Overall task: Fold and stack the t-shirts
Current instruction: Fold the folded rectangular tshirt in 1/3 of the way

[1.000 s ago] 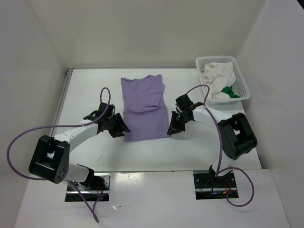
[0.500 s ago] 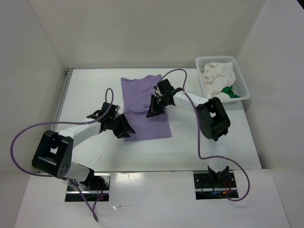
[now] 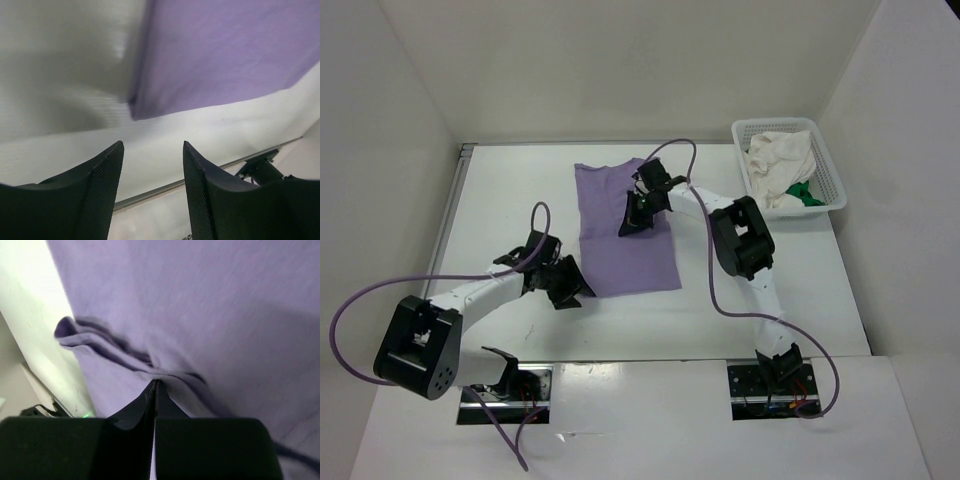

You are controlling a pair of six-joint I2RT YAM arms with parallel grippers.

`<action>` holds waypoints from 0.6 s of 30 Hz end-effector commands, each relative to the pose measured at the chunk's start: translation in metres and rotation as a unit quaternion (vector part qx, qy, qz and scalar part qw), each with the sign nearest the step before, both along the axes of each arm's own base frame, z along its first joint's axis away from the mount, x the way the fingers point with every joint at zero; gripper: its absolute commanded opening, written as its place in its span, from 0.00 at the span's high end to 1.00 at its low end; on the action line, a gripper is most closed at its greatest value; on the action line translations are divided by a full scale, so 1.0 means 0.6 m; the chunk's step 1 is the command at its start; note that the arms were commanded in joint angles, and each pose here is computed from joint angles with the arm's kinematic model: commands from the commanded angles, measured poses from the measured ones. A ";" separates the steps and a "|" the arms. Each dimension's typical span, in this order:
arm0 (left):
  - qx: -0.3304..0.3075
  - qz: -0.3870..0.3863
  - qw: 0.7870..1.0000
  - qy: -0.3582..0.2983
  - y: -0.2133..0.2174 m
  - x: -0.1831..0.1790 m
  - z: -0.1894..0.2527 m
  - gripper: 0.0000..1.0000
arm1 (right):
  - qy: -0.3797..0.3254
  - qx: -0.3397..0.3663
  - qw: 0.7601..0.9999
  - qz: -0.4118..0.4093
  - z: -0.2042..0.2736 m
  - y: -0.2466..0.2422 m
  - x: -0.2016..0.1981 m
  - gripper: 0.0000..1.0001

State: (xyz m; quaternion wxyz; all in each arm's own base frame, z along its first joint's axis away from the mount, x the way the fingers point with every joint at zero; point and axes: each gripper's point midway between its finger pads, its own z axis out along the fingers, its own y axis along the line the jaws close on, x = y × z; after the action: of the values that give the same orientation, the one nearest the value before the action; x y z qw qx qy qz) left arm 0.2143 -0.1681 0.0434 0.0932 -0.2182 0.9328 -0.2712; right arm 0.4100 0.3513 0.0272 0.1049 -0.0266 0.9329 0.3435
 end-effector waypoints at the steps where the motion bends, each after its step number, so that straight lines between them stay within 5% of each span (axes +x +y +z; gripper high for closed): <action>1: 0.020 0.027 0.999 0.038 0.018 -0.032 -0.021 0.41 | -0.001 0.003 1.000 -0.016 -0.008 0.003 0.027 0.99; 5: 0.008 0.058 0.998 0.031 0.026 -0.026 -0.022 0.40 | -0.012 0.007 1.000 -0.026 0.012 -0.001 0.040 0.99; 8: -0.005 0.069 0.997 0.028 0.020 -0.022 -0.026 0.40 | -0.049 0.026 0.998 -0.023 0.098 -0.002 0.039 0.98; 11: -0.012 0.085 0.996 0.030 0.021 -0.015 -0.023 0.40 | -0.082 0.041 0.996 -0.016 0.179 -0.025 0.012 0.81; 14: -0.019 0.105 0.994 0.007 0.021 0.004 -0.011 0.43 | -0.071 0.037 0.996 -0.031 0.170 -0.073 -0.022 0.62; 18: -0.031 0.137 0.990 -0.003 0.018 0.024 -0.003 0.49 | -0.051 0.037 0.996 -0.068 0.158 -0.142 -0.094 0.65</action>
State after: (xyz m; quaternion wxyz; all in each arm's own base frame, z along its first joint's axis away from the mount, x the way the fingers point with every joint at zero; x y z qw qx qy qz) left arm 0.2116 -0.1570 0.0322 0.0964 -0.3146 0.9051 -0.2693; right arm 0.3679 0.2887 0.1163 0.1615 0.0022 0.9175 0.3634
